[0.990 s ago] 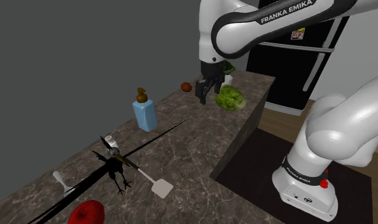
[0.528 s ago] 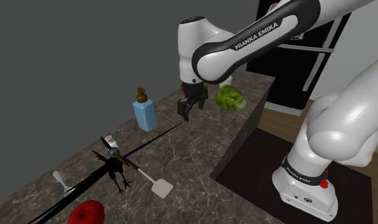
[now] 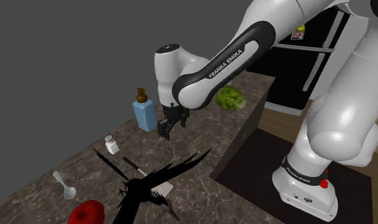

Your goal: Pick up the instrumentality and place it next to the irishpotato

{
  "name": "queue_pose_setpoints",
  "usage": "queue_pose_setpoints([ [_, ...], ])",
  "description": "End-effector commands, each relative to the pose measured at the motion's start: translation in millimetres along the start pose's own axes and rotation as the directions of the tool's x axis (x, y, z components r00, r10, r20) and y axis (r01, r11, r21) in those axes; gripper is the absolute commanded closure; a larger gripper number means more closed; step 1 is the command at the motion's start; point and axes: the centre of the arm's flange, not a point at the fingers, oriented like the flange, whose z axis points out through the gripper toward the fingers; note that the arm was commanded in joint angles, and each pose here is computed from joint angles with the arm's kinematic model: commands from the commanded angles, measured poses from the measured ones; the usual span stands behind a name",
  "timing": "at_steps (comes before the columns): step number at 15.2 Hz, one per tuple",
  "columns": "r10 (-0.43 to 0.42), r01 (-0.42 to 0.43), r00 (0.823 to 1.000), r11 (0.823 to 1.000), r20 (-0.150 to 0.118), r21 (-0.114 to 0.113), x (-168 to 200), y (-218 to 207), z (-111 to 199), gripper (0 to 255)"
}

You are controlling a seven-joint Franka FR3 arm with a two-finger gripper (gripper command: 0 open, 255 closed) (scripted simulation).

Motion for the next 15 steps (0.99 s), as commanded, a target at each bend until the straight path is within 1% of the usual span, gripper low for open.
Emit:
queue_pose_setpoints([
  [1, -0.007, 0.007, 1.0, 1.0, -0.003, 0.006, 6, -20, 13, 0],
  [14, -0.055, 0.056, 0.998, 0.998, -0.019, 0.036, 47, -153, 106, 0],
  [15, -0.056, 0.057, 0.998, 0.998, -0.019, 0.037, 48, -155, 107, 0],
])
